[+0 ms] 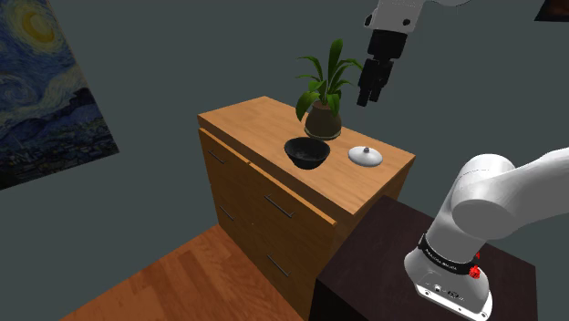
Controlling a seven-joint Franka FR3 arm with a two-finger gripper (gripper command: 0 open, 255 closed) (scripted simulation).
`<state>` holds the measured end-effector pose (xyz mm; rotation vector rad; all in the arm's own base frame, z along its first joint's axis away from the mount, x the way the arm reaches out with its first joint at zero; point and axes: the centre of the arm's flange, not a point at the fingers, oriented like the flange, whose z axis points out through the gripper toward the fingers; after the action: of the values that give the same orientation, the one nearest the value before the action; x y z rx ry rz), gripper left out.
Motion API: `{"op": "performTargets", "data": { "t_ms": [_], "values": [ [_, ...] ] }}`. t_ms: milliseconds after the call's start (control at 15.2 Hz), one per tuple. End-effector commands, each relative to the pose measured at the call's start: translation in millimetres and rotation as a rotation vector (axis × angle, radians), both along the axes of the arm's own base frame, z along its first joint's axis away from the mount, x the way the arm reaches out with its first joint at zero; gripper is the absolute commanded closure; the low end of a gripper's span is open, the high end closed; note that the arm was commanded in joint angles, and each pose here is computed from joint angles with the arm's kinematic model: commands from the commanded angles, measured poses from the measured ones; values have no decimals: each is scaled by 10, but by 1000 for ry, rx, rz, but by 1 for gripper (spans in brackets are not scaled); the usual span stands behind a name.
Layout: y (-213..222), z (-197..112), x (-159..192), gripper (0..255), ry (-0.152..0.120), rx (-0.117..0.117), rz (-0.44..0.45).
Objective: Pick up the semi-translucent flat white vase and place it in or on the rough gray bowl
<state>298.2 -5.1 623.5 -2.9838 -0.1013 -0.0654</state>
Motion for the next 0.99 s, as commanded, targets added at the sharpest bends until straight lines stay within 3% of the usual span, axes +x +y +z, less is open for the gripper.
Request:
{"op": "performTargets", "data": {
  "t_ms": [0, 924],
  "values": [
    [0, 0, 0, 0, 0, 0, 0],
    [-1370, -1165, 240, 0, -17, -23, -13]
  ]
}}
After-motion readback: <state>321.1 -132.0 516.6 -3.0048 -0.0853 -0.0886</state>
